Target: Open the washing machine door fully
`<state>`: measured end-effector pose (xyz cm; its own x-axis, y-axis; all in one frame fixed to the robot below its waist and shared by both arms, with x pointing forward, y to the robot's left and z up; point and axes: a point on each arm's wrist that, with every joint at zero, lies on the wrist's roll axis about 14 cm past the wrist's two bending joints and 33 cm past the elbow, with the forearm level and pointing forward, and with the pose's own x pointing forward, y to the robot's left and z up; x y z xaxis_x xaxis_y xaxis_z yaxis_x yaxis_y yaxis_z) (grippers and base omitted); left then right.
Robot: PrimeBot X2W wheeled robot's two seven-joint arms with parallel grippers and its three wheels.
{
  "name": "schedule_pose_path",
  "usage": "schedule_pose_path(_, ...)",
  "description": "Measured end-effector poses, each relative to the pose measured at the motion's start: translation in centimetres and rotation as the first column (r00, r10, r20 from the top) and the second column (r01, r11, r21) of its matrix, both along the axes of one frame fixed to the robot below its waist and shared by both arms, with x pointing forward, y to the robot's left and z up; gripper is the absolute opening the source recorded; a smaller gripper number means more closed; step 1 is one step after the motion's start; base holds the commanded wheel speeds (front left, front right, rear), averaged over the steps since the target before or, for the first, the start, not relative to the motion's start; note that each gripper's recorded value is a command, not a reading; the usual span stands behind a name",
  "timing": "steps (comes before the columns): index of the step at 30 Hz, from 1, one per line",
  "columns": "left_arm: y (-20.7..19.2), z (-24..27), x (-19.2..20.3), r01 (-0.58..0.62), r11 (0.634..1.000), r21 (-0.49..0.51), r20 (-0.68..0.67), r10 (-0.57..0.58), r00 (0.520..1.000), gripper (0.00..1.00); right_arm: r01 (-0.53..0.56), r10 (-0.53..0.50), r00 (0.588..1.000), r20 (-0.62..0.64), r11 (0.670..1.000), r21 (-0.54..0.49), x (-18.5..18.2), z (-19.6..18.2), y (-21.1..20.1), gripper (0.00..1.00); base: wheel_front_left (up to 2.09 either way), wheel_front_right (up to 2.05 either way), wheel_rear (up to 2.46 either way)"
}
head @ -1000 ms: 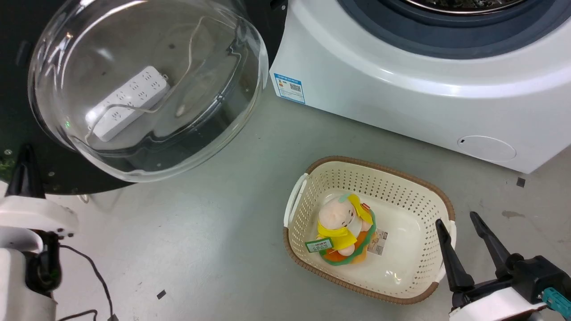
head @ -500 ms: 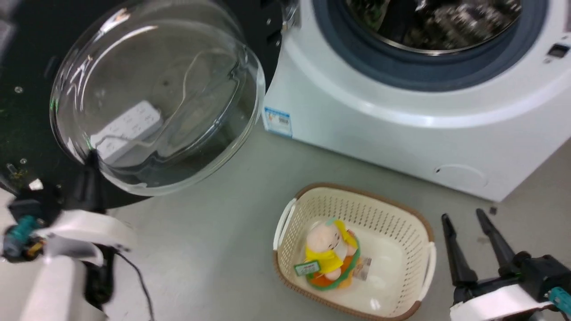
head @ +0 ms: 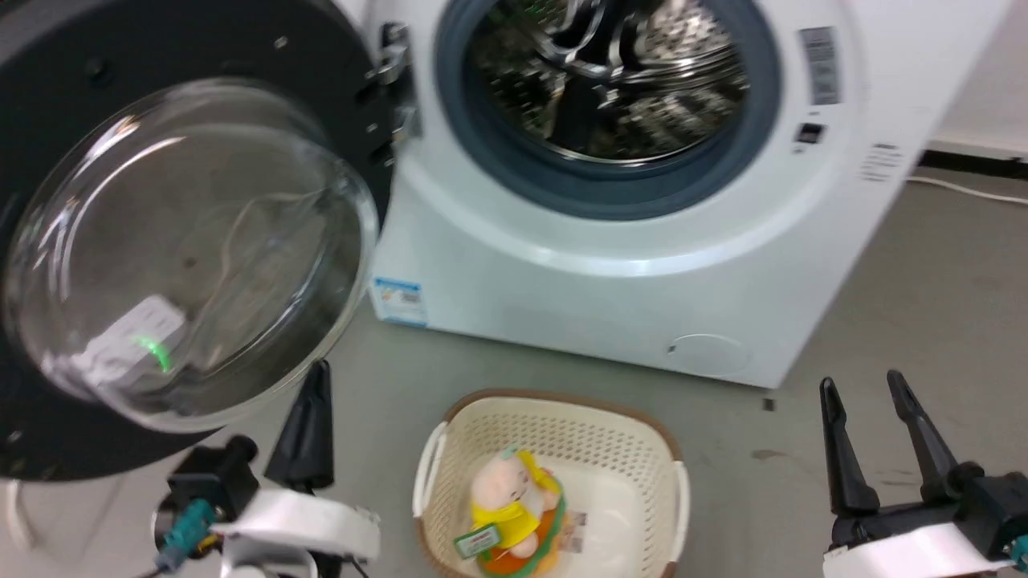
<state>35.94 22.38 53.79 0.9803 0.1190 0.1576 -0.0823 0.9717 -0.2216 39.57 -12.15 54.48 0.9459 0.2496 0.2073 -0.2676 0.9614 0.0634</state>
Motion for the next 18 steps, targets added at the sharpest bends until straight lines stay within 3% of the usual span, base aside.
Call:
schedule_pose_path(7, -5.4, -0.8, 0.0, 0.140, 0.990, 0.014, -0.016, -0.140, 0.990, 0.00, 0.129, -0.129, 0.992, -0.006, 0.992, -0.006, -2.8, -0.1, -4.0, 1.00, 0.00, 0.00, 0.00)
schedule_pose_path(8, -5.8, -0.9, 0.0, 0.150, 0.989, 0.021, -0.019, -0.149, 0.989, 0.06, 0.141, -0.141, 0.990, -0.010, 0.990, -0.008, -3.1, -0.2, -4.4, 1.00, 0.00, 0.00, 0.00)
schedule_pose_path(9, -6.1, -1.2, 0.0, 0.155, 0.988, 0.023, -0.027, -0.155, 0.988, 0.49, 0.153, -0.153, 0.988, -0.014, 0.988, -0.008, -3.3, -0.3, -4.8, 1.00, 0.00, 0.00, 0.00)
schedule_pose_path(10, -6.4, -1.5, 0.0, 0.162, 0.987, 0.024, -0.038, -0.161, 0.986, 1.00, 0.163, -0.163, 0.987, -0.014, 0.987, -0.007, -3.5, -0.4, -5.1, 1.00, 0.00, 0.00, 0.00)
schedule_pose_path(18, -7.9, -2.0, 0.2, 0.189, 0.980, 0.061, -0.056, -0.185, 0.981, 1.00, 0.196, -0.196, 0.980, -0.022, 0.981, -0.005, -4.1, -0.6, -6.1, 1.00, 0.00, 0.00, 0.00)
